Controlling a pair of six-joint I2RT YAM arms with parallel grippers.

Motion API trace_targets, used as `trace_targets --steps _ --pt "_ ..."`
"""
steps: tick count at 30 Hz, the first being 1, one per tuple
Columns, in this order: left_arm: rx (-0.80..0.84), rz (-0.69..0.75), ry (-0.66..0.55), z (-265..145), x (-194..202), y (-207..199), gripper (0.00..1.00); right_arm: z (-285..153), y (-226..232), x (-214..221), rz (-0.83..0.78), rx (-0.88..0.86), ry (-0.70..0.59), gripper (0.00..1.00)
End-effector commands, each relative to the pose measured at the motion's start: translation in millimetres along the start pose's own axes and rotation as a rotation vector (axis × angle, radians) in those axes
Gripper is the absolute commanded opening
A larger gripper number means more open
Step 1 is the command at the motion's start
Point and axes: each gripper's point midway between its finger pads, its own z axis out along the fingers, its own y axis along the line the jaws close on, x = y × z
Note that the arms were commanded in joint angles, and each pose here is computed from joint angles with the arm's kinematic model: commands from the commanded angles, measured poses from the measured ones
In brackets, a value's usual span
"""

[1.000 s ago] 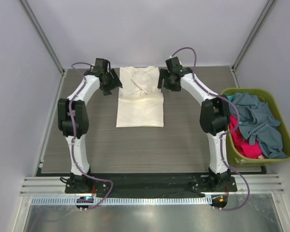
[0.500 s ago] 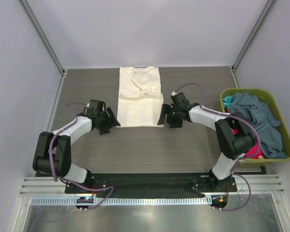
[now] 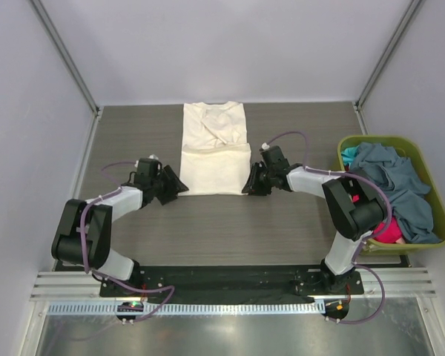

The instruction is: Fold and stack the t-shirts

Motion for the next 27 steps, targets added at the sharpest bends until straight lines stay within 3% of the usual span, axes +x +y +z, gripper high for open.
trace_targets --steps 1,6,9,10,16,17,19,21,27 --pt "0.008 -0.006 0.003 13 4 3 0.58 10 -16 16 0.005 0.049 0.036 0.30" --pt "0.017 -0.012 0.010 21 9 5 0.36 12 -20 17 0.002 0.059 0.038 0.16" --pt "0.016 -0.006 0.007 25 7 5 0.15 10 -21 16 -0.002 0.062 0.031 0.05" --pt "0.031 0.002 0.006 24 7 1 0.02 9 -22 18 -0.003 0.064 0.031 0.02" --pt "0.102 0.031 0.030 -7 26 -27 0.00 -22 -20 20 0.002 0.074 -0.006 0.01" --pt "0.126 0.053 -0.010 -20 22 -38 0.00 -28 -24 26 0.007 0.086 0.000 0.01" --pt "0.097 0.082 0.040 -37 48 -37 0.00 -53 -24 26 0.004 0.109 -0.039 0.01" --pt "0.140 0.121 0.002 -64 57 -53 0.00 -70 -29 34 0.006 0.138 -0.056 0.01" --pt "0.154 0.126 0.003 -125 92 -46 0.00 -135 -19 74 0.005 0.105 -0.086 0.01"
